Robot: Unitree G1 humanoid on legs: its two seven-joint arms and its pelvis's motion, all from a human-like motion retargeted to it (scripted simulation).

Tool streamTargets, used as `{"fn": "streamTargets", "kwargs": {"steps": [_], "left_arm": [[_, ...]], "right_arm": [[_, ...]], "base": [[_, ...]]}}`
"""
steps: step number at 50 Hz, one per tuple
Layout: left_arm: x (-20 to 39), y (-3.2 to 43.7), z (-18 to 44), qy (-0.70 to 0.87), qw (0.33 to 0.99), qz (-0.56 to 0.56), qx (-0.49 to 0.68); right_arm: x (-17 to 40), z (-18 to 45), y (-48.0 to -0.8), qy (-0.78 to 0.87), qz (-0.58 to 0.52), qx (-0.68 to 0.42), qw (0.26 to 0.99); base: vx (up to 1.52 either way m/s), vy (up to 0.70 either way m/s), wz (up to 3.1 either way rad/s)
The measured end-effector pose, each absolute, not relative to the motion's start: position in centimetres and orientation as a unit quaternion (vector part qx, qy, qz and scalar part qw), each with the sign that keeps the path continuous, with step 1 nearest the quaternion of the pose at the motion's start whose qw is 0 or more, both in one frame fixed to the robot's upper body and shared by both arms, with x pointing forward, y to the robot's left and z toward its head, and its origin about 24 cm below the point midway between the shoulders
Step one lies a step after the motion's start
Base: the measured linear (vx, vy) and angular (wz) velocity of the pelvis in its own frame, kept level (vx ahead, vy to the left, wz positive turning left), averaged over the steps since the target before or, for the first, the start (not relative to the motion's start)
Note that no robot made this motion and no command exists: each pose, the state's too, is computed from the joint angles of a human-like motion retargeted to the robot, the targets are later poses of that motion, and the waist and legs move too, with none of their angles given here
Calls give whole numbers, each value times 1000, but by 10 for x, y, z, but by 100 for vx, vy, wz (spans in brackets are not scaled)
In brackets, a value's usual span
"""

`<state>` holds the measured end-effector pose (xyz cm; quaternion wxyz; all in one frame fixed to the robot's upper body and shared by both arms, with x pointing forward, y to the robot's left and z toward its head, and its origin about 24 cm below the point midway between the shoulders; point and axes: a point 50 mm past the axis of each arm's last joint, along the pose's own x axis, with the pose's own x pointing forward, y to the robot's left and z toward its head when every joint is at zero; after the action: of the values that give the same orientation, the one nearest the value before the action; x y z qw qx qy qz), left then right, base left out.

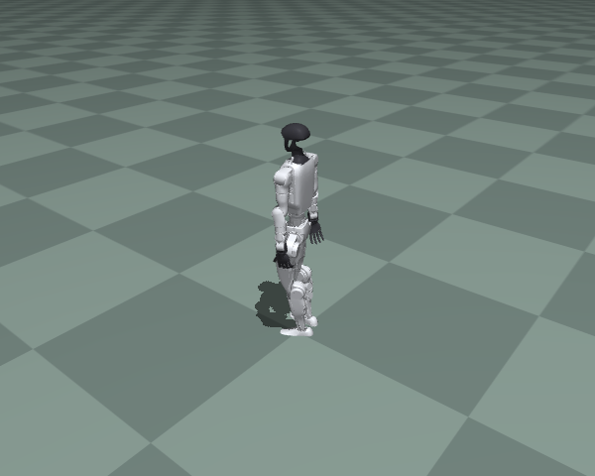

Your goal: In place motions

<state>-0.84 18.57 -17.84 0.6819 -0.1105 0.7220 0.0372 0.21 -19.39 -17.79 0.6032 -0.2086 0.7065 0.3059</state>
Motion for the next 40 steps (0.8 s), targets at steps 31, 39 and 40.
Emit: {"fn": "streamTargets", "kwargs": {"steps": [31,39,40], "left_arm": [[-15,186,-178,727,677,41,-112],[-14,190,-178,725,678,45,-111],[-14,190,-178,725,678,46,-111]], "right_arm": [[1,-178,-197,706,297,-208,609],[3,-178,-195,701,290,-195,621],[4,-178,-195,701,289,-194,623]], "base": [[0,0,0],[0,0,-13],[-1,-1,-118]]}}
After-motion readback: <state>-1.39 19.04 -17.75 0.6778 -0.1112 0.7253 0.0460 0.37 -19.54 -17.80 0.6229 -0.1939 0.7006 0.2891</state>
